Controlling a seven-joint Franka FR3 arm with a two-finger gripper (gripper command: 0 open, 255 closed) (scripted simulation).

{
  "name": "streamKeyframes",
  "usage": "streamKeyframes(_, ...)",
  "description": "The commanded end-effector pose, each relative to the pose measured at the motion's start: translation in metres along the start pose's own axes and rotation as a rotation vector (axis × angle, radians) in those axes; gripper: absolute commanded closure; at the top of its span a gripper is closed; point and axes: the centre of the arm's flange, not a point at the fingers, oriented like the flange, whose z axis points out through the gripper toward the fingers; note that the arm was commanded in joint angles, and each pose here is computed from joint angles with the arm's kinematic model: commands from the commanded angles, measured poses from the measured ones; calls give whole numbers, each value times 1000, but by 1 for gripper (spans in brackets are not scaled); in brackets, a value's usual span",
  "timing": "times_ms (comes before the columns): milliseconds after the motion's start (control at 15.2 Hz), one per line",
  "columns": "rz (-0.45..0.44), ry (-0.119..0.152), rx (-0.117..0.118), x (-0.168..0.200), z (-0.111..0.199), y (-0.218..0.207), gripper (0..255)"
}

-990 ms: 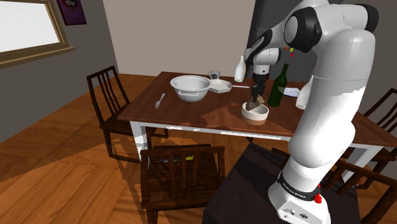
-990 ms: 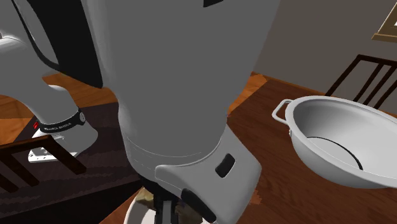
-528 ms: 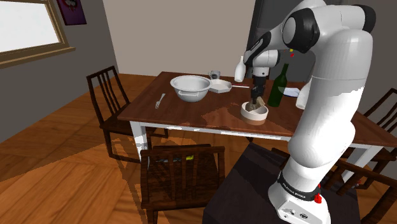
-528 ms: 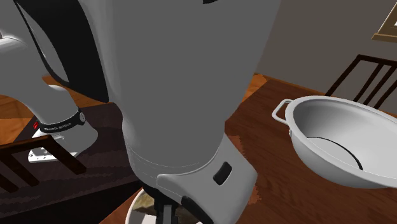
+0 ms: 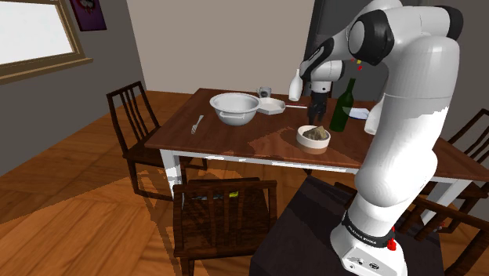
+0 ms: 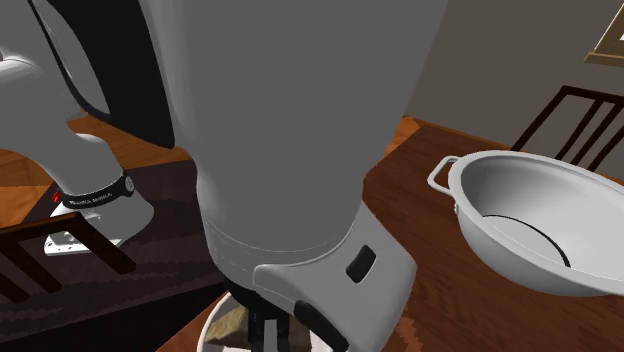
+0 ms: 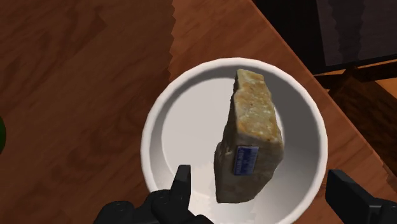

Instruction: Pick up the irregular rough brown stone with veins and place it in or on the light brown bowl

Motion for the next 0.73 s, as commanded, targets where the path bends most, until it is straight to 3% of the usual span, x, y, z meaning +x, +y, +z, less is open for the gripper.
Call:
streamKeyframes(0,0,0,0,0,-20,1,0)
streamKeyframes(132,0,0,0,0,-44,1,0)
streamKeyframes(660,0,0,0,0,-44,1,0)
